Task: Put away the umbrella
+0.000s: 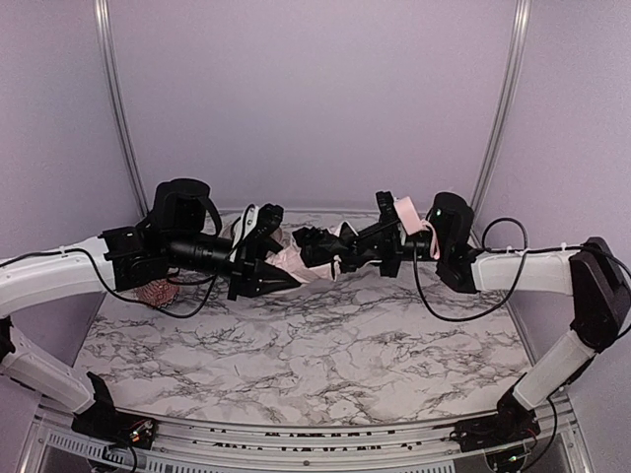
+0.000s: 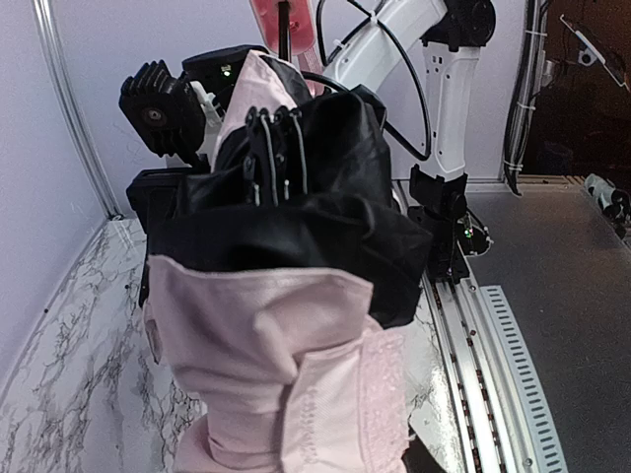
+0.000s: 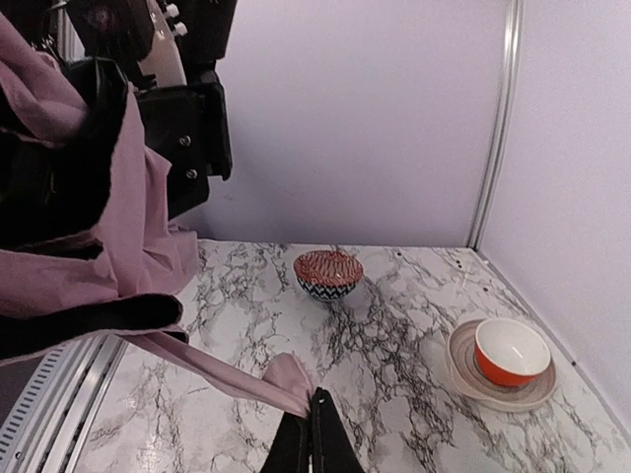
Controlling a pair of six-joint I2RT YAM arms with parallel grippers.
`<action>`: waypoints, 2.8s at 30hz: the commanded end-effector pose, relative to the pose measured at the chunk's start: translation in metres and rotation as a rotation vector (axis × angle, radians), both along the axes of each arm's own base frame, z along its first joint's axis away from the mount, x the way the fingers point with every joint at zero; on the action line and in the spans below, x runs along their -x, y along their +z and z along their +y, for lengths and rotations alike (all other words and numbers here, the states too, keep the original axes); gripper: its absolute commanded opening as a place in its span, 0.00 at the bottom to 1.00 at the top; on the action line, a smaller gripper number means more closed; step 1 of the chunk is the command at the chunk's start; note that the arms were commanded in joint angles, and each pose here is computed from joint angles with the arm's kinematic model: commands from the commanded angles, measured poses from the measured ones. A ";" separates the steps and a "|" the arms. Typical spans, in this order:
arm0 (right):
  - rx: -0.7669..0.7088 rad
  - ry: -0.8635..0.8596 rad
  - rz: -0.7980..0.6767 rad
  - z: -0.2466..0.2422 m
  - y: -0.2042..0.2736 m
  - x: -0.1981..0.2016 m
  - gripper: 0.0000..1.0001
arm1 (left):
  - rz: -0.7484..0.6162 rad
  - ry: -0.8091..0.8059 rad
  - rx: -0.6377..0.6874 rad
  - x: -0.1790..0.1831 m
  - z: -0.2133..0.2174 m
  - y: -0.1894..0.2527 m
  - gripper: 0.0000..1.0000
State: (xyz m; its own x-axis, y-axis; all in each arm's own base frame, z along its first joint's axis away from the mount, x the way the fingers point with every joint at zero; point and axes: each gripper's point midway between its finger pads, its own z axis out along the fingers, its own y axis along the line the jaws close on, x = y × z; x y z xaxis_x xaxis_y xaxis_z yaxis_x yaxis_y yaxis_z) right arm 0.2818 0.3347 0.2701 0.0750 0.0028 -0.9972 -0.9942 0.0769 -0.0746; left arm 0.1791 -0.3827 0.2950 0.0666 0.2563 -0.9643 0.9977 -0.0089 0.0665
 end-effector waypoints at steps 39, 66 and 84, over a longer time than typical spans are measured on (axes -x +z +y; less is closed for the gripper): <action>-0.127 -0.183 -0.373 0.029 0.053 0.039 0.00 | 0.127 -0.289 -0.712 0.056 0.009 -0.242 0.00; 0.124 0.173 -0.493 0.066 -0.079 0.180 0.00 | 0.313 -0.032 -0.687 -0.008 -0.001 -0.302 0.00; 0.273 0.149 -0.463 0.067 -0.170 0.173 0.00 | 0.205 0.179 -0.549 -0.043 -0.009 -0.302 0.51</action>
State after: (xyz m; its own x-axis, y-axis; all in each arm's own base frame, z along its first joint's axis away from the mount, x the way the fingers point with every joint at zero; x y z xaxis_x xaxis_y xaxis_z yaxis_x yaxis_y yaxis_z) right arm 0.1591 0.3810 0.0808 0.4900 -0.3978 -0.7756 -0.8512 -0.0267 -0.5241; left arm 0.1517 -0.4053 0.0250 -0.1252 0.7002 -0.7029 0.9542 -0.1090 -0.2785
